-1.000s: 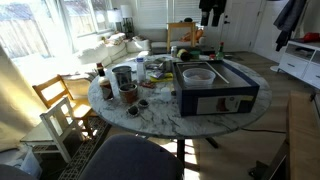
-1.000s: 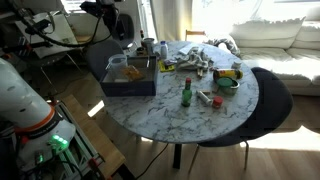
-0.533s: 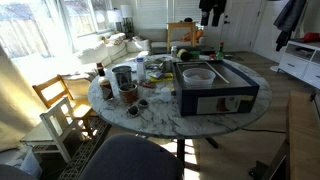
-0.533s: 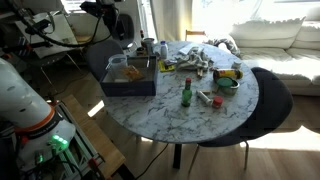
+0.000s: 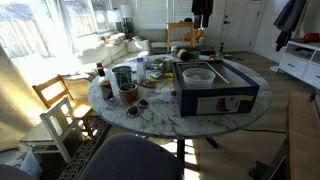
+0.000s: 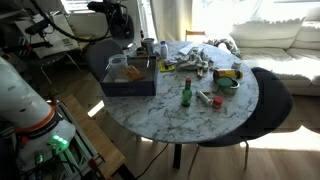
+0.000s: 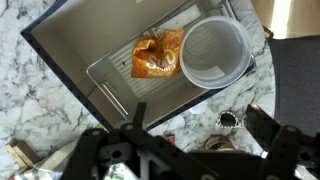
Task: Move the yellow can to the right
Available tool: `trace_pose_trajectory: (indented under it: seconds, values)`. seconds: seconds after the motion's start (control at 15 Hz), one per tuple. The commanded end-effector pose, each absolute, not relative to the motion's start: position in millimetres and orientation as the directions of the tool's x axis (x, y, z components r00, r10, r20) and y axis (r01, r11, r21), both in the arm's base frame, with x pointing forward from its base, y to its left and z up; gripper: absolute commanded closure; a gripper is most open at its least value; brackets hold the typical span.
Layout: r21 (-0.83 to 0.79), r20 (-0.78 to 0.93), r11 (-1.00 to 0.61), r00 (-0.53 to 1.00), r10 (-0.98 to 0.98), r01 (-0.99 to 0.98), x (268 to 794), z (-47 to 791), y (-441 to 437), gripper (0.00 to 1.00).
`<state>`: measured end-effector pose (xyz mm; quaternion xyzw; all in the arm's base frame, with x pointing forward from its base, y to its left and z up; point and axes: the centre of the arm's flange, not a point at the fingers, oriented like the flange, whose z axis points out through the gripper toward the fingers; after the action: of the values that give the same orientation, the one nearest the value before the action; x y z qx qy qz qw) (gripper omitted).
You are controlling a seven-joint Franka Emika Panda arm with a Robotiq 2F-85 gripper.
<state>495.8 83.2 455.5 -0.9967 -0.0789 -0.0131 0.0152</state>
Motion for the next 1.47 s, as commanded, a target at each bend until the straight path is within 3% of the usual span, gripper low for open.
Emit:
trace_pose_trajectory:
  seconds: [0.0, 0.27, 0.53, 0.6, 0.67, 1.13, 1.4]
  values:
    - [0.017, -0.081, -0.958, 0.956, 0.284, 0.286, 560.7, 434.4, 112.4, 0.00]
    - [0.135, -0.144, -0.899, 0.906, 0.398, 0.416, 596.9, 401.2, 156.2, 0.00]
    - [0.235, -0.104, -0.829, 0.861, 0.498, 0.507, 625.9, 380.2, 196.4, 0.00]
    - [0.242, -0.090, -0.818, 0.851, 0.517, 0.522, 632.1, 378.4, 201.4, 0.00]
    - [0.209, -0.102, -0.841, 0.867, 0.489, 0.499, 603.2, 384.4, 188.0, 0.00]
    - [0.226, -0.088, -0.828, 0.857, 0.507, 0.513, 619.5, 380.3, 198.7, 0.00]
    - [0.189, 0.080, -0.863, 0.869, 0.488, 0.468, 647.2, 366.4, 187.3, 0.00]
